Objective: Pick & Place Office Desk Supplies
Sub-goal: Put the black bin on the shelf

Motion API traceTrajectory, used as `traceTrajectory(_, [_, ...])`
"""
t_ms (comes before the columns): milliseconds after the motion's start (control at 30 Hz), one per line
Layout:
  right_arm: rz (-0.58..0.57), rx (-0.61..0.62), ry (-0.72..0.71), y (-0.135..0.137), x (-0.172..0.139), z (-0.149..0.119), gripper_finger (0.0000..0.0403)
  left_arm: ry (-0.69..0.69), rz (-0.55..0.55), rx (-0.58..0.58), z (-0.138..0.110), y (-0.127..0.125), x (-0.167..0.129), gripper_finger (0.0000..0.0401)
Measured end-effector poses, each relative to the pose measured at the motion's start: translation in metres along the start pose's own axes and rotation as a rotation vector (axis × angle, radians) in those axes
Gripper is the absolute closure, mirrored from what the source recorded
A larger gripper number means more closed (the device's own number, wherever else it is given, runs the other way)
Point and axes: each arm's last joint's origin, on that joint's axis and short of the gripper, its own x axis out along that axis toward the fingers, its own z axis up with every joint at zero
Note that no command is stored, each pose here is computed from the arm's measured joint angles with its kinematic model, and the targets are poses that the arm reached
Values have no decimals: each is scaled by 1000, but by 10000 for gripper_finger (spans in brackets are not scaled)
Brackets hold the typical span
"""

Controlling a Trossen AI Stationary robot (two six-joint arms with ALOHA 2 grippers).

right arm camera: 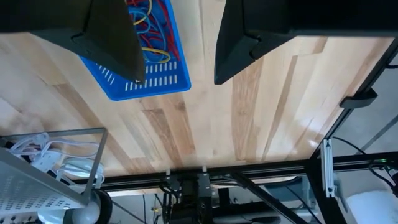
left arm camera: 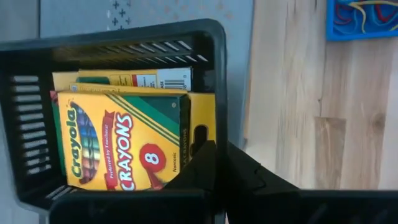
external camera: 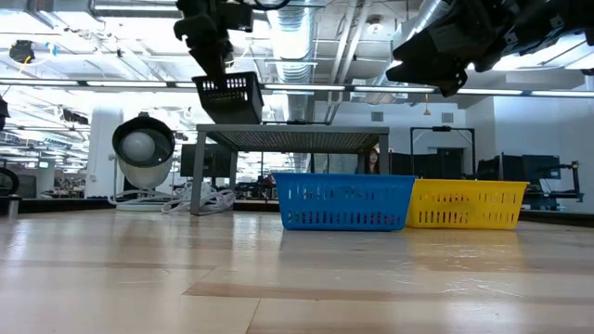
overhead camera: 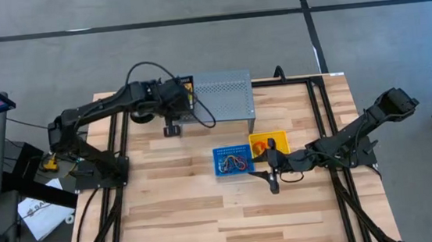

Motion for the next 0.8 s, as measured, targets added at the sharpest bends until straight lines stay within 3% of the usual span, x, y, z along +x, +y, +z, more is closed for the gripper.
traceTrajectory(500, [-25, -31, 0, -6, 3, 1, 214, 81, -23, 71, 11, 3, 36, 397])
traceTrajectory(800, [-28, -63, 2, -7, 3, 1, 214, 100, -23, 67, 9, 4, 36, 392])
